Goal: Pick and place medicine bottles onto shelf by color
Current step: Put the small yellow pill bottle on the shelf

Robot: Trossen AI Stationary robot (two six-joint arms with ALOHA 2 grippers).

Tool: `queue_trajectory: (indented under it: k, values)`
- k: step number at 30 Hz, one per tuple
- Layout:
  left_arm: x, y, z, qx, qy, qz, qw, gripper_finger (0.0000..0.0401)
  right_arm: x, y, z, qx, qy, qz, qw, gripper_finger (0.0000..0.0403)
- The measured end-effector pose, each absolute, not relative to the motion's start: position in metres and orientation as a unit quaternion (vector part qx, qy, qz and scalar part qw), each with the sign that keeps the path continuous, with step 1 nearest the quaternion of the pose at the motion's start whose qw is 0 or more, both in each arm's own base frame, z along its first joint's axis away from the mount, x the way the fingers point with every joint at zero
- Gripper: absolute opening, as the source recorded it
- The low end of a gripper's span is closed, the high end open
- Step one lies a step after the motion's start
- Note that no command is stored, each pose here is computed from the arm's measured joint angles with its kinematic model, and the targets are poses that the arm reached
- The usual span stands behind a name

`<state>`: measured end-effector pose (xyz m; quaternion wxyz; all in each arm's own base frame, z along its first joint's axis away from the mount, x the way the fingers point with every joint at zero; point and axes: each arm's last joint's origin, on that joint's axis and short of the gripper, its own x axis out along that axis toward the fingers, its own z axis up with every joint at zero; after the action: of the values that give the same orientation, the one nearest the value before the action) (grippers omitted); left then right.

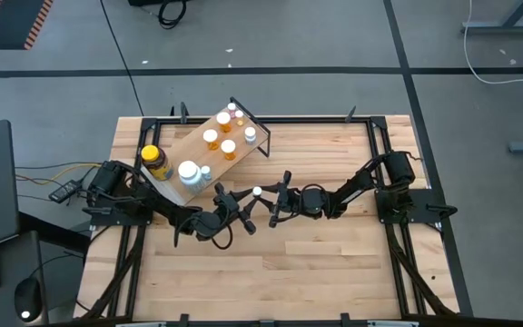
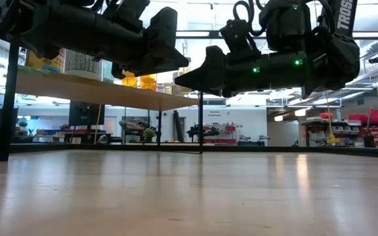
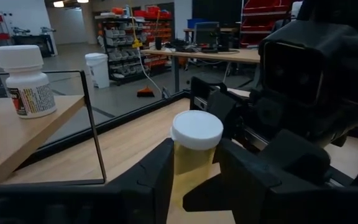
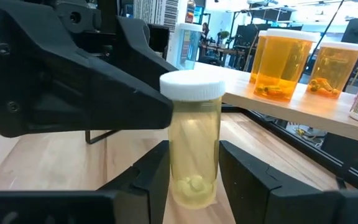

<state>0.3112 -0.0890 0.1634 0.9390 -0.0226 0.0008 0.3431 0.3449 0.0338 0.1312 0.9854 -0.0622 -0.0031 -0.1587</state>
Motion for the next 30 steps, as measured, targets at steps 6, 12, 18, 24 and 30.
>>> queue_trajectory:
  k: [6,12,18,24,30]
  values:
    - [0.311,-0.089,0.163,-0.017,0.003,0.343,0.939,0.0154,0.345,0.033,0.131,-0.062,-0.003,-0.161,0.985,0.0144]
    - [0.311,-0.089,0.163,-0.016,0.003,0.343,0.939,0.0178,0.345,0.033,0.13,-0.063,0.002,-0.171,0.983,0.0142]
    - [0.311,-0.089,0.163,-0.002,0.008,0.344,0.939,0.0193,0.345,0.032,0.128,-0.066,0.012,-0.177,0.982,0.0126]
    - [0.305,-0.096,0.168,0.058,0.026,0.381,0.922,0.0197,0.345,0.032,0.128,-0.066,0.012,-0.177,0.982,0.0123]
    - [0.288,-0.112,0.194,0.104,0.034,0.437,0.893,0.0195,0.344,0.032,0.133,-0.06,-0.009,-0.178,0.982,0.0123]
